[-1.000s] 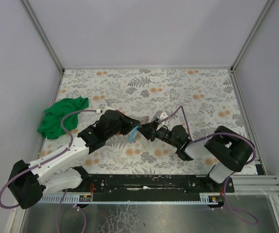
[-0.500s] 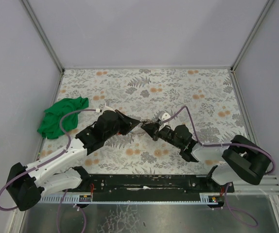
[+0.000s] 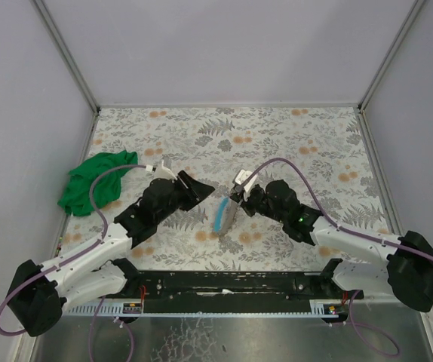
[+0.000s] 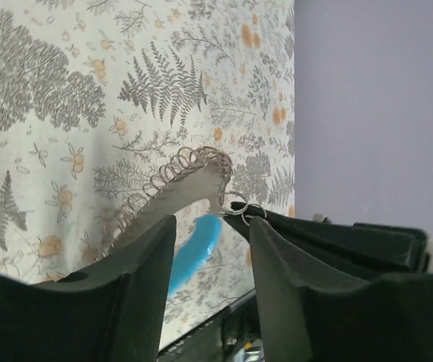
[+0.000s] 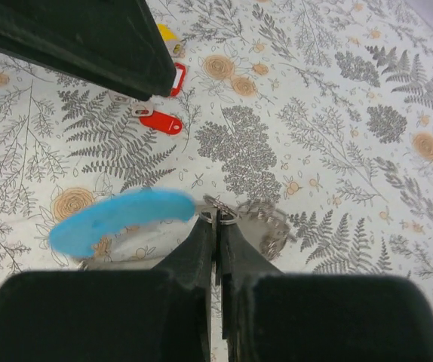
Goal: Put the keys on the keyring
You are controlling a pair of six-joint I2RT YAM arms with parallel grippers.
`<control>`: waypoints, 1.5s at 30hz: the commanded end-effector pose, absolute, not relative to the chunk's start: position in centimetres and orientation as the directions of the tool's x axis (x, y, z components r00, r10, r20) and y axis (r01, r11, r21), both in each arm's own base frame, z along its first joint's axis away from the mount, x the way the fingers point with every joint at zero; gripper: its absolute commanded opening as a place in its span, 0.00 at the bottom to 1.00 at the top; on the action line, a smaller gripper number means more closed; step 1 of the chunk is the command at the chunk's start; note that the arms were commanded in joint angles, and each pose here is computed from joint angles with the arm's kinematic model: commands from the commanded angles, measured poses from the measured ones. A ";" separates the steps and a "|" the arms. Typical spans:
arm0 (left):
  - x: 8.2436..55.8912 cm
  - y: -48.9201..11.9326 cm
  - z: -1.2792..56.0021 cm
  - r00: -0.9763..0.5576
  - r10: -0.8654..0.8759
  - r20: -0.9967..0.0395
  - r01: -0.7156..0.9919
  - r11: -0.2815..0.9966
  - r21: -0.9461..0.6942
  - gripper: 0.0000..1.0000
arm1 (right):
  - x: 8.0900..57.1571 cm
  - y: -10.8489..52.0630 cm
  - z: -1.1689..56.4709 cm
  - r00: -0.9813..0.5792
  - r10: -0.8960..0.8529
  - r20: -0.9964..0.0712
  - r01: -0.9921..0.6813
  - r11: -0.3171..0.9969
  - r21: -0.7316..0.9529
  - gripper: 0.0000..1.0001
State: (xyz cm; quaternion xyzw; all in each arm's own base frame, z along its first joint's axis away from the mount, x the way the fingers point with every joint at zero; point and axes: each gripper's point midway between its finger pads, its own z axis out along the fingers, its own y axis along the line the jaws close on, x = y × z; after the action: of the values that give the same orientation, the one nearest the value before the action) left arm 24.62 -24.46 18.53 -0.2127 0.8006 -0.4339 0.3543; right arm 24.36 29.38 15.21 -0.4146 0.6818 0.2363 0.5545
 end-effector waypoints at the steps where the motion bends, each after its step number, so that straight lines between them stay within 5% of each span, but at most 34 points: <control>1: 25.1 -25.6 22.3 -0.575 -0.534 -0.620 0.319 0.551 -0.771 0.45 | 23.9 28.6 17.4 0.009 -0.410 -0.912 -0.849 0.479 -0.224 0.00; 8: 23.6 -27.9 23.2 -0.450 -0.333 -0.829 0.652 0.512 -0.560 0.49 | 22.9 27.9 19.3 0.060 -0.479 -0.876 -0.873 0.400 -0.278 0.00; 14: 21.9 -29.4 22.7 -0.367 -0.225 -0.903 0.805 0.410 -0.429 0.48 | 23.0 28.3 20.0 -0.008 -0.495 -0.869 -0.884 0.410 -0.226 0.00; 38: 19.9 -30.4 20.0 0.005 -0.067 -0.998 0.928 0.372 -0.021 0.39 | 21.8 29.1 20.6 -0.136 -0.498 -0.856 -0.910 0.405 -0.091 0.00; 45: 20.2 -31.3 19.9 0.063 -0.041 -0.997 0.930 0.365 0.043 0.27 | 21.5 29.1 20.7 -0.139 -0.498 -0.856 -0.915 0.396 -0.082 0.00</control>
State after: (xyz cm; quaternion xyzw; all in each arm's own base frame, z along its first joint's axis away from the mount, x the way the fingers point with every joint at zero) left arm 19.43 -30.81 17.86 0.3829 0.6011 -0.4173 0.5639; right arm 21.13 28.05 17.39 -0.5013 0.7340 0.2190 0.4023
